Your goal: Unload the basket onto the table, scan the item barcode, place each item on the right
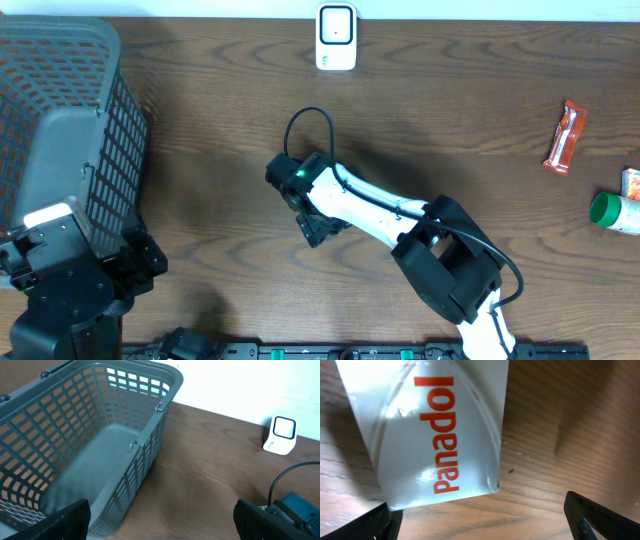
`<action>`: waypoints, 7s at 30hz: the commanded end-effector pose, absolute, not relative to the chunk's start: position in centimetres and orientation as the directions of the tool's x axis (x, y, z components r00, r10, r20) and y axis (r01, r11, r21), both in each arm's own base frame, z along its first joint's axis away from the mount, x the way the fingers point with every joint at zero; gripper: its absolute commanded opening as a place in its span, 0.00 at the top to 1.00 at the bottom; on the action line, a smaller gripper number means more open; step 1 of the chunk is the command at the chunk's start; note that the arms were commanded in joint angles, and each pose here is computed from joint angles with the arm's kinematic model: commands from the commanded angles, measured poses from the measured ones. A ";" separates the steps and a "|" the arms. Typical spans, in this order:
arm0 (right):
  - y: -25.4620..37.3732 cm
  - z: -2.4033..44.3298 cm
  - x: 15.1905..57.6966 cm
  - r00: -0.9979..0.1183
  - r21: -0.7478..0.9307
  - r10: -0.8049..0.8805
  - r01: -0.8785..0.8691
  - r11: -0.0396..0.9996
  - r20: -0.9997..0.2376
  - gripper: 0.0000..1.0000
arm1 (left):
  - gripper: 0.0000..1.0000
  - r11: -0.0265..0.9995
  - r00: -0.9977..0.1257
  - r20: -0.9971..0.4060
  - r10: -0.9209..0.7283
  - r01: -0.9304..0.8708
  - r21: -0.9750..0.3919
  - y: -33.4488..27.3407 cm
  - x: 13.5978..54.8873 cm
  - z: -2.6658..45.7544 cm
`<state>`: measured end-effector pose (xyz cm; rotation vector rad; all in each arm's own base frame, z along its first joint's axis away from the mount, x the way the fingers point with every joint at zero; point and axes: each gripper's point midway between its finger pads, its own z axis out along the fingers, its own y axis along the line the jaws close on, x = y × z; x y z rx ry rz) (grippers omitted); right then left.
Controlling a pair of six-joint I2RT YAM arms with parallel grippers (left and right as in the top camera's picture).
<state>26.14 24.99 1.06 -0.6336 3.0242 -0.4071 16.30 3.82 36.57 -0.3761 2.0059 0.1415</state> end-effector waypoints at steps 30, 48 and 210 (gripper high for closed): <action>27.9 2.5 40.1 -0.965 0.197 0.170 0.130 0.972 -0.202 0.99 | 0.09 0.939 -0.391 -0.896 -0.212 -0.336 -0.075 4.1 16.2 37.0; 32.2 1.8 38.0 -0.987 0.311 -0.038 -0.085 0.947 -0.155 0.97 | 0.09 0.939 -0.391 -0.896 -0.212 -0.336 -0.075 4.1 16.2 37.0; 23.7 -1.6 22.6 -0.852 0.228 -0.470 -0.423 0.877 0.231 0.47 | 0.09 0.939 -0.391 -0.896 -0.212 -0.336 -0.075 4.1 16.2 37.0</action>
